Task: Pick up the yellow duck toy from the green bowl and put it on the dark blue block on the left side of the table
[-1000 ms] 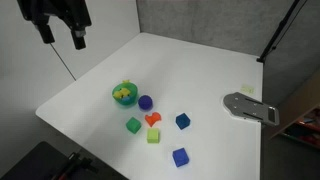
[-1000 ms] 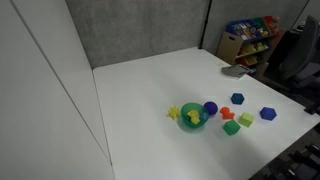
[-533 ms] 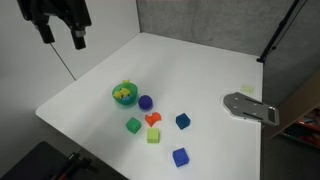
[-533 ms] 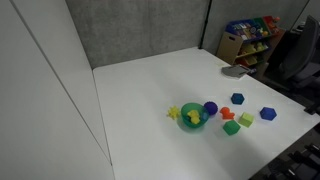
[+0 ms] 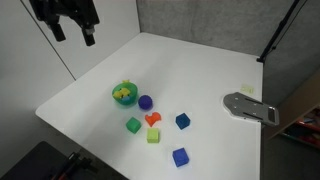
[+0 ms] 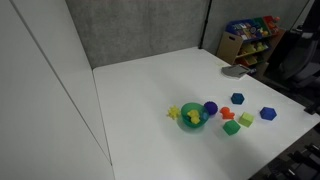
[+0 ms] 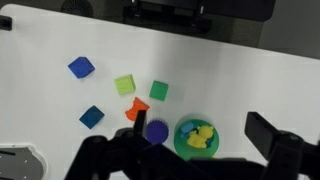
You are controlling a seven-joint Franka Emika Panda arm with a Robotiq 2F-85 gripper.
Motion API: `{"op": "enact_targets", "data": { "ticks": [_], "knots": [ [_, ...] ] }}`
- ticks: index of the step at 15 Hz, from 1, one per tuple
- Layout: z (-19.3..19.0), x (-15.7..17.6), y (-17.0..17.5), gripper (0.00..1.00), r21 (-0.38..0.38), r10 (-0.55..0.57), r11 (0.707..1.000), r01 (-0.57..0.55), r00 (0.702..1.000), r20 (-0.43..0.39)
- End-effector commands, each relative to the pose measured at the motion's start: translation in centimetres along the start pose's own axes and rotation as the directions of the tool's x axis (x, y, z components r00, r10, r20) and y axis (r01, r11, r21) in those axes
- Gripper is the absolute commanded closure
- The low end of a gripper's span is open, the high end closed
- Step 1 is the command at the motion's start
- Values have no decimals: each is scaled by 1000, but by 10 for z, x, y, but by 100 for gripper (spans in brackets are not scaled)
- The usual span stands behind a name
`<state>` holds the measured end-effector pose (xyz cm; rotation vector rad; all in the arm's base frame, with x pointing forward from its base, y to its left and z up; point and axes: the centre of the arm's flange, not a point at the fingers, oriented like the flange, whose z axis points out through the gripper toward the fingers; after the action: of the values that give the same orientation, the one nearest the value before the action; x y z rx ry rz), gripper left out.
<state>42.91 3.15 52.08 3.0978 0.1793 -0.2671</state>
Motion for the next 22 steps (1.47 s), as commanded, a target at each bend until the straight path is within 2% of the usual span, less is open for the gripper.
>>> {"op": "enact_targets", "data": {
  "ticks": [1, 5, 10, 22],
  "knots": [
    [12, 23, -13, 0, -18, -13, 1000, 12, 998, -57],
    [34, 61, -21, 0, -28, -25, 999, 22, 996, -91],
    [83, 107, -28, 0, -19, -29, 999, 27, 996, -90],
    [208, 190, -61, 0, -38, 147, 988, -149, 988, -38]
  ]
}}
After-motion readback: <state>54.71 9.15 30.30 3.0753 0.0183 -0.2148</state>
